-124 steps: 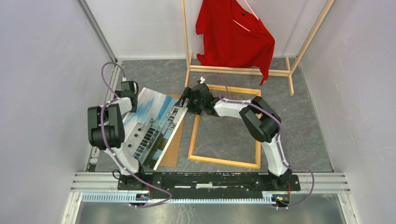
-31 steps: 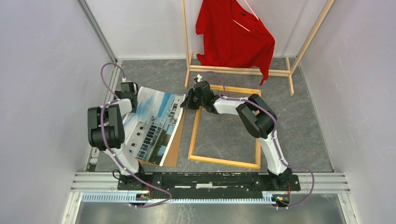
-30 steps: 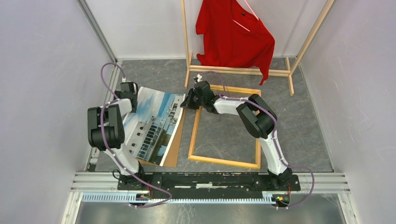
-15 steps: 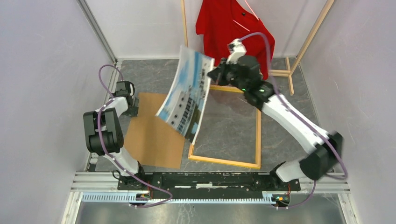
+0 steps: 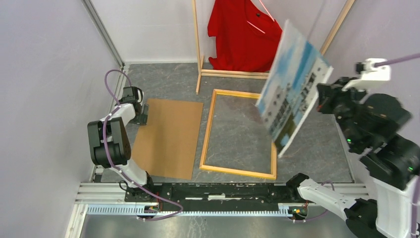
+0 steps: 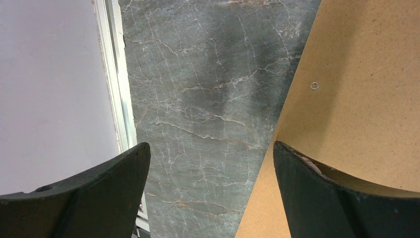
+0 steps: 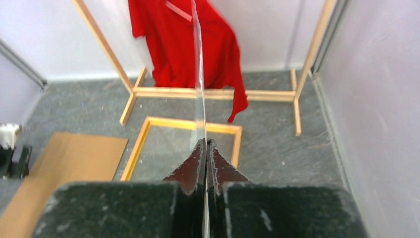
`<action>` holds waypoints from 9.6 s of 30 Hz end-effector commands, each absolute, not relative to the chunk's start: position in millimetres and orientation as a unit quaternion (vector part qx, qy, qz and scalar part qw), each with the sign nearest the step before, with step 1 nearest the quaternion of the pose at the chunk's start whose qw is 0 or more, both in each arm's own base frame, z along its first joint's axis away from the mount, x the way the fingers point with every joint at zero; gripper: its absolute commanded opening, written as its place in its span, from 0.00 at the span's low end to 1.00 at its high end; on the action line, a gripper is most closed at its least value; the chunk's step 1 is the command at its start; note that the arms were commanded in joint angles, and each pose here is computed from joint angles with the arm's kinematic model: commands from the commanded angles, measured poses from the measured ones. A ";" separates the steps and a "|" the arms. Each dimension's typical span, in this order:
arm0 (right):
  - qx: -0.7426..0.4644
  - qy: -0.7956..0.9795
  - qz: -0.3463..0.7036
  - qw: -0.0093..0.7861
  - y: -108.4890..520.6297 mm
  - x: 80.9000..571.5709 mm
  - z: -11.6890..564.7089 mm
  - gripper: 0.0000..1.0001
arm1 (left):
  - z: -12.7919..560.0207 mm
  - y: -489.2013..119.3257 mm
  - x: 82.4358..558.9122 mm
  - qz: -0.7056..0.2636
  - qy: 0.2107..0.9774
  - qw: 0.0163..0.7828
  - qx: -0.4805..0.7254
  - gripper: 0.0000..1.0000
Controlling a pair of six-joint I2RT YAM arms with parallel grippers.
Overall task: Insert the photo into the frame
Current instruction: Turn over the photo from the photo frame, then adjust the photo in the photo frame.
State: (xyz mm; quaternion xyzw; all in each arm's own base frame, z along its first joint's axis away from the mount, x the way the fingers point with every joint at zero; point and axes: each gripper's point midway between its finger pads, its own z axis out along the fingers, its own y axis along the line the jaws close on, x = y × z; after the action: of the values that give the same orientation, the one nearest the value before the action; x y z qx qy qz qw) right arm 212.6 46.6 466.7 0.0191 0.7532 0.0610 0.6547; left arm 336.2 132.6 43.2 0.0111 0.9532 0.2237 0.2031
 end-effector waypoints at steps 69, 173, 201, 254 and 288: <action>0.498 0.701 0.238 0.452 267.1 403.1 175.6 0.00 | 75.4 108.6 326.4 0.213 0.947 0.236 0.041 1.00; -0.252 0.856 0.010 0.451 340.1 515.6 62.4 0.24 | 90.0 -16.7 341.6 0.115 0.946 0.257 0.161 1.00; -0.213 0.865 -0.027 0.454 295.9 517.4 73.8 0.20 | 87.0 -18.1 338.8 0.110 0.948 0.253 0.162 1.00; 0.083 0.911 -0.022 0.403 44.9 515.6 50.3 0.30 | 73.3 -231.2 323.9 -0.107 0.894 0.234 0.366 1.00; 0.093 0.913 -0.006 0.397 32.5 483.2 46.3 0.28 | 59.6 -233.7 331.5 -0.086 0.888 0.243 0.381 1.00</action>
State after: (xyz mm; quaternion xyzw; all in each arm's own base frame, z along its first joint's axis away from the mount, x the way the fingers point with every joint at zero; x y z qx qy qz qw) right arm 492.1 31.7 39.7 0.1007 0.9077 -0.0109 0.4072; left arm 322.5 -231.9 25.6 0.3841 0.8979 -0.0913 0.1947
